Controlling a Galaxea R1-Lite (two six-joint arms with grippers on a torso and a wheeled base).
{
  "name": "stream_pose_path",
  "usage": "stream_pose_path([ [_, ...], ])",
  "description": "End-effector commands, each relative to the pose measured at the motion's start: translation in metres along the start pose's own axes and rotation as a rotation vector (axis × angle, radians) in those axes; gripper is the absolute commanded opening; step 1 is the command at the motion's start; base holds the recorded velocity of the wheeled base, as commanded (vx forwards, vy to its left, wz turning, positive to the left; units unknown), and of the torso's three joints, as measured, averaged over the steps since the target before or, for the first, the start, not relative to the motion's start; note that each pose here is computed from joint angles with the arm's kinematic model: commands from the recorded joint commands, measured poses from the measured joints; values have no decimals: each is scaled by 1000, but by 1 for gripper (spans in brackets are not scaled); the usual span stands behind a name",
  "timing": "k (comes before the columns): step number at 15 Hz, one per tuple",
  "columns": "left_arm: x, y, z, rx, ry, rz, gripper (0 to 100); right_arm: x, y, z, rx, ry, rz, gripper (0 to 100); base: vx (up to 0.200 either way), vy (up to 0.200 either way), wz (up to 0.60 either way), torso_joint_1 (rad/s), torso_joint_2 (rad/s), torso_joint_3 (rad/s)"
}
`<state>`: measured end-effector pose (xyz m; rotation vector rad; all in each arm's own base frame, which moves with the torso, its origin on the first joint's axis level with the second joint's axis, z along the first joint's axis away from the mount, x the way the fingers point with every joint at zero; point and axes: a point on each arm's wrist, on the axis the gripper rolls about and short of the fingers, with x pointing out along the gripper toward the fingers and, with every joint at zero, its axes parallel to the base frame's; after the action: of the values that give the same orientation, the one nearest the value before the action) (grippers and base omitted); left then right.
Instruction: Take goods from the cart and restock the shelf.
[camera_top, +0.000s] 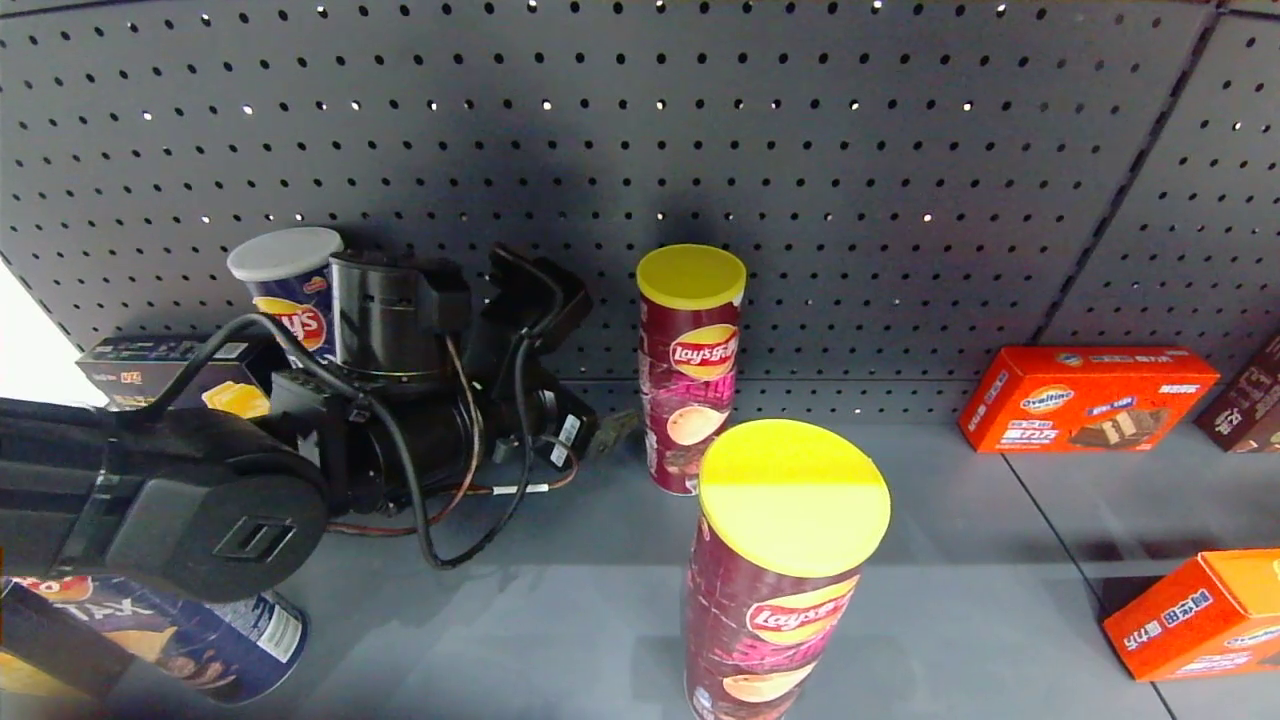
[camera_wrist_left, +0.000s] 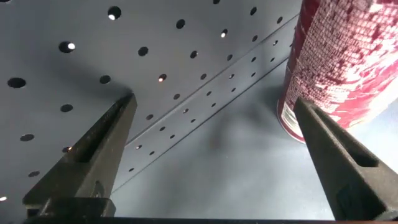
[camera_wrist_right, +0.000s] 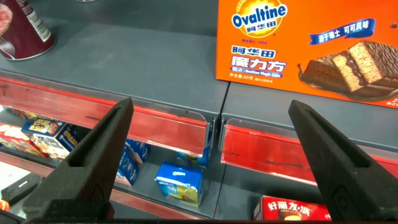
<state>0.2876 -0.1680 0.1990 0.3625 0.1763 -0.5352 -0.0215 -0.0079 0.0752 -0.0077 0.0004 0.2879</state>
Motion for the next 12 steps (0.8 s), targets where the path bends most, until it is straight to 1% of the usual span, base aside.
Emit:
stream_pose_path([
  [1, -38, -7, 12, -1, -58, -20, 100, 0, 0, 0, 0, 2, 1, 100, 0, 0, 0, 0, 0, 0],
  [2, -56, -11, 12, -4, -79, -37, 100, 0, 0, 0, 0, 2, 1, 100, 0, 0, 0, 0, 0, 0],
  [4, -74, -20, 14, -14, -120, -62, 100, 0, 0, 0, 0, 2, 1, 100, 0, 0, 0, 0, 0, 0],
  [5, -84, -22, 13, -14, -142, -73, 100, 0, 0, 0, 0, 2, 1, 100, 0, 0, 0, 0, 0, 0],
  [7, -95, -31, 12, -7, -165, -104, 100, 0, 0, 0, 0, 2, 1, 100, 0, 0, 0, 0, 0, 0],
  [8, -106, -39, 11, -1, -181, -136, 100, 0, 0, 0, 0, 2, 1, 100, 0, 0, 0, 0, 0, 0],
  [10, -122, -43, 6, 3, -194, -157, 100, 0, 0, 0, 0, 2, 1, 100, 0, 0, 0, 0, 0, 0],
  [12, -145, -43, -3, -8, -217, -179, 100, 0, 0, 0, 0, 2, 1, 100, 0, 0, 0, 0, 0, 0],
])
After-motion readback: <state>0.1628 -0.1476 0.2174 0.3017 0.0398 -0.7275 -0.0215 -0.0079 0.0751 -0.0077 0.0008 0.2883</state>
